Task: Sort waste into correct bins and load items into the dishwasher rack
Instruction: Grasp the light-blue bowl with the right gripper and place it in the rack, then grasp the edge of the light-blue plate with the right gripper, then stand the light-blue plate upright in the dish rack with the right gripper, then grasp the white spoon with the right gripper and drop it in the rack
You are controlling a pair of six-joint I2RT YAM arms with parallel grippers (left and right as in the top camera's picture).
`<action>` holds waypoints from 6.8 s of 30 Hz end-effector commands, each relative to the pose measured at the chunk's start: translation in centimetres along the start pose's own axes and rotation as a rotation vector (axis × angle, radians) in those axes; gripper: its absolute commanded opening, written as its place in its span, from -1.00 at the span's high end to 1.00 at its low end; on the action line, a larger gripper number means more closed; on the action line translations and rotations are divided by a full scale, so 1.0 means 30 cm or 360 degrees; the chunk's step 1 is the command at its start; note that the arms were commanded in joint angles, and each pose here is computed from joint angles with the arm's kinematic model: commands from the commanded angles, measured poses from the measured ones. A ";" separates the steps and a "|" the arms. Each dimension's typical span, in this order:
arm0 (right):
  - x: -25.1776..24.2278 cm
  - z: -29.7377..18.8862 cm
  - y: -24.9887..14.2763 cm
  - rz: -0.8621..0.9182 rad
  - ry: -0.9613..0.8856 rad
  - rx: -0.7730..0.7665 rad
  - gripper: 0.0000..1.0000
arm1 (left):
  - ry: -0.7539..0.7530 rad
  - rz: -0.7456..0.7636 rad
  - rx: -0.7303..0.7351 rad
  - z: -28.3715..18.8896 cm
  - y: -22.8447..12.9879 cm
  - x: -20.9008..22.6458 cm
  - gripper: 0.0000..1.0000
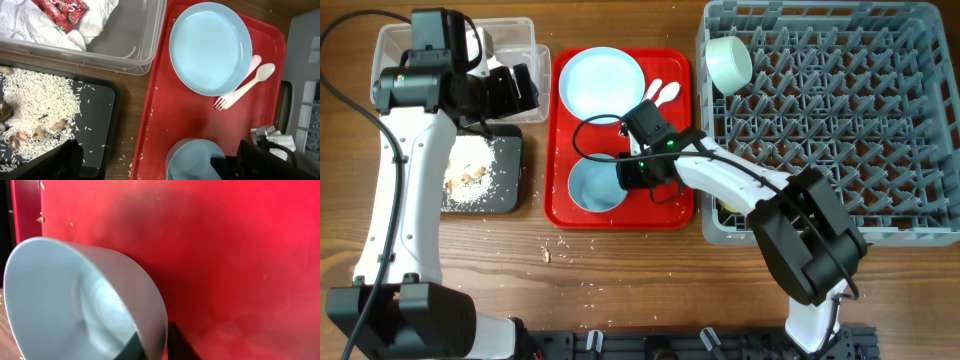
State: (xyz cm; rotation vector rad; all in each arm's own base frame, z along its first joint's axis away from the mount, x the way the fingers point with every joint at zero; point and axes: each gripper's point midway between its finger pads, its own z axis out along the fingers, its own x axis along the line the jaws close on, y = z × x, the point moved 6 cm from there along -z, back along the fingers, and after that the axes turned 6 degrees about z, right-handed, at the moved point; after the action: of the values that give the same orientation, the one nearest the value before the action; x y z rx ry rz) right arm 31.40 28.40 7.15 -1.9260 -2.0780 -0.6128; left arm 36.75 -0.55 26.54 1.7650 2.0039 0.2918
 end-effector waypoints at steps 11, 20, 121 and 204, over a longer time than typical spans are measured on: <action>-0.280 -0.889 0.267 0.0275 -0.0651 -0.1134 0.91 | 0.0005 0.0013 -0.0032 -0.015 0.014 -0.002 -1.00; -0.432 -1.192 0.161 -0.0136 -0.2193 -0.1091 0.91 | 0.0006 0.0012 -0.0032 -0.015 0.014 -0.001 -1.00; -0.126 0.081 0.454 0.0050 -0.0278 -0.0487 0.69 | 0.0005 0.0014 -0.0032 -0.015 0.014 -0.002 -1.00; -0.207 -0.168 0.419 0.0450 -0.0439 -0.0470 -0.33 | 0.0005 0.0013 -0.0032 -0.015 0.014 -0.002 -1.00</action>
State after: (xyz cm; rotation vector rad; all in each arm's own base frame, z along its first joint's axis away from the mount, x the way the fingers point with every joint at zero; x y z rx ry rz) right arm 43.54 21.99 13.08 -2.4127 -1.9622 -0.7372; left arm 36.76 -0.55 26.55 1.7648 2.0036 0.2921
